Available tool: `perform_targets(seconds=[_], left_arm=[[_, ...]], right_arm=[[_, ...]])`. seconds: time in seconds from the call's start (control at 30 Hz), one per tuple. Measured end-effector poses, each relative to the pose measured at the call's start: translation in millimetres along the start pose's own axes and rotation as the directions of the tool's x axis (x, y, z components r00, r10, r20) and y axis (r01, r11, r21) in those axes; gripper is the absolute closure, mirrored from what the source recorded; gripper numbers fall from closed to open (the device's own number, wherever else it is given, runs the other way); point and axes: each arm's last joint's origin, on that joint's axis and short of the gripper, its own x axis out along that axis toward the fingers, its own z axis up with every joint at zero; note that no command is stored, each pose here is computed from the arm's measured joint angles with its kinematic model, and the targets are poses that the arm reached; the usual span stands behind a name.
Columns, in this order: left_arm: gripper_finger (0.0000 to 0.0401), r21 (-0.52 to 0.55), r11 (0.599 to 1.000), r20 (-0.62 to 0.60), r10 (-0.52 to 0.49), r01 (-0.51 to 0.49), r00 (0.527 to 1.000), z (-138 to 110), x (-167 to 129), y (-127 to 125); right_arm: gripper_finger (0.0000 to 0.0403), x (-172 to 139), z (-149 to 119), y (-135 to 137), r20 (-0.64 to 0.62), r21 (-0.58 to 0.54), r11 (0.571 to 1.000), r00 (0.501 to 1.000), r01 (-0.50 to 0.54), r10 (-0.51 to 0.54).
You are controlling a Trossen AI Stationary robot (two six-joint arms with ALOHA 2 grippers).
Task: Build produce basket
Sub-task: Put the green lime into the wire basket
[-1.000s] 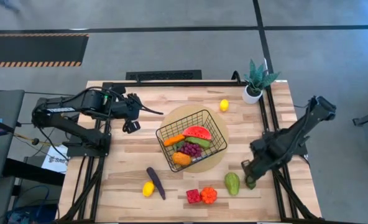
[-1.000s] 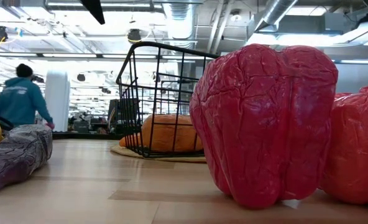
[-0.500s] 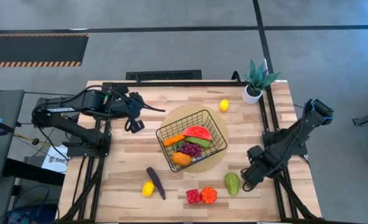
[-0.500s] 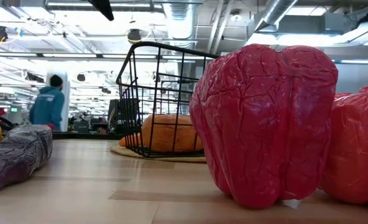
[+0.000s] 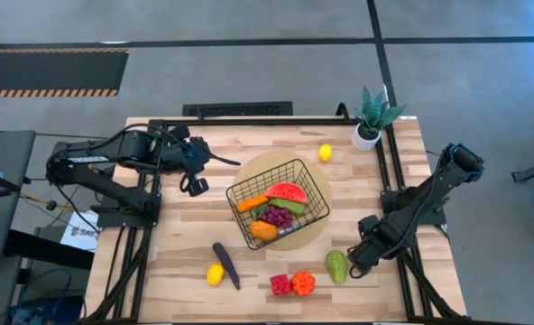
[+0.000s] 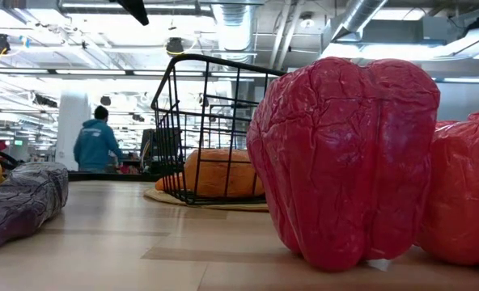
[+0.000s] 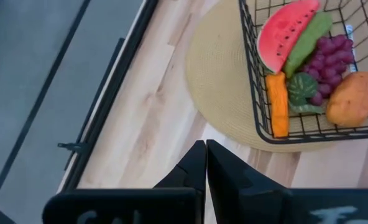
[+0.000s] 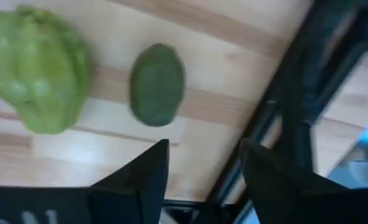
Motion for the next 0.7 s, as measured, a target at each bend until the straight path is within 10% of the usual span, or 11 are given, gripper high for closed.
perform_targets(seconds=[0.7], left_arm=[[0.0401, 0.039, 0.999, -0.005, -0.017, 0.017, 1.000, 0, 0, 0]], right_arm=[[0.0175, 27, 1, 10, -0.050, 0.034, 0.993, 0.992, -0.111, 0.113]])
